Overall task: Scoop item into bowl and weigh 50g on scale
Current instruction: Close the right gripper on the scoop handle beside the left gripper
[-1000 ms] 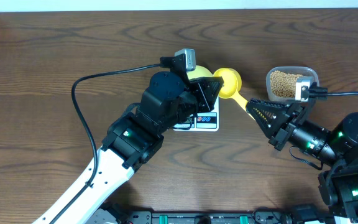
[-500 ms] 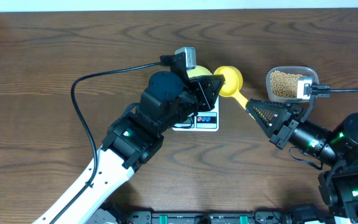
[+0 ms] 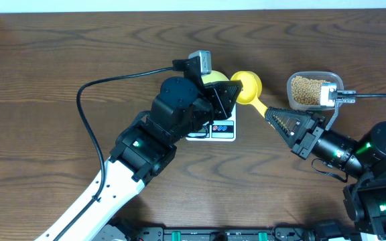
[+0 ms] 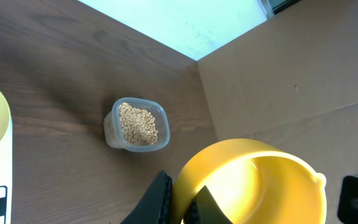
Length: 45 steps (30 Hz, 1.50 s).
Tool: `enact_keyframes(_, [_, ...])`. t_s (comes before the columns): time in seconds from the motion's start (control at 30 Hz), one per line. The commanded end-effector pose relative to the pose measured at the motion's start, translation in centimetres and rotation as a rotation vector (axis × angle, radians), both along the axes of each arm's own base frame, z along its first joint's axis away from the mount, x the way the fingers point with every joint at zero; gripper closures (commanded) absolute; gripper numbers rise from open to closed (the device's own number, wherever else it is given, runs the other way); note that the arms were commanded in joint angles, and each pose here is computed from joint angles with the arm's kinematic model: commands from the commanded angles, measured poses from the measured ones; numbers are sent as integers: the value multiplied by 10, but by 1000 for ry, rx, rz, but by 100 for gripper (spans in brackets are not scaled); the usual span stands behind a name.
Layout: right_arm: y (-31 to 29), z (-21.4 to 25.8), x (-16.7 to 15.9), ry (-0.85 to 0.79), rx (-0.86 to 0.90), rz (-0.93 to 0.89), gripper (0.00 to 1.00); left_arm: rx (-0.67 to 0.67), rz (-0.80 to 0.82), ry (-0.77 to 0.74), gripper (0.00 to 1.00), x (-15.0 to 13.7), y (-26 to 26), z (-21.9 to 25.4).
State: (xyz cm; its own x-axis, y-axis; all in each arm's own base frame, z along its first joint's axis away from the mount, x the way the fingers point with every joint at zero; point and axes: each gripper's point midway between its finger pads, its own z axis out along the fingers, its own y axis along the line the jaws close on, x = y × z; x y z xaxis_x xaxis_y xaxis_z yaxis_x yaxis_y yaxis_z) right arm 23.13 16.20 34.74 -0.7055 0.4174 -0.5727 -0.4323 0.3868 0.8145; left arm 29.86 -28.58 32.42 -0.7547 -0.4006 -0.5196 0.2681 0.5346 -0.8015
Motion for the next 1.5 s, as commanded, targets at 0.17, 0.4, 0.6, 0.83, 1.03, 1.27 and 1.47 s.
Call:
enact_keyframes(0.17, [5, 6, -7, 48, 45, 33, 87, -18, 9, -11, 93, 1, 0, 7])
enact_keyframes(0.4, [5, 7, -6, 45, 46, 31, 87, -22, 20, -16, 93, 3, 1, 8])
enact_keyframes(0.6, [4, 14, -5, 7, 51, 27, 92, -21, 20, -16, 92, 3, 1, 8])
enact_keyframes(0.83, [4, 15, -4, 0, 52, 25, 95, -21, 20, -16, 92, 3, 1, 8])
enact_keyframes(1.03, [5, 15, -5, 0, 52, 30, 96, -21, 20, -16, 93, 3, 1, 8])
enact_keyframes(1.27, [5, 15, -5, -4, 49, 30, 99, -21, 19, -15, 93, 2, 1, 8])
enact_keyframes(1.47, [-3, 14, 5, -49, 12, -40, 99, -11, 19, -4, 53, 2, 2, 5])
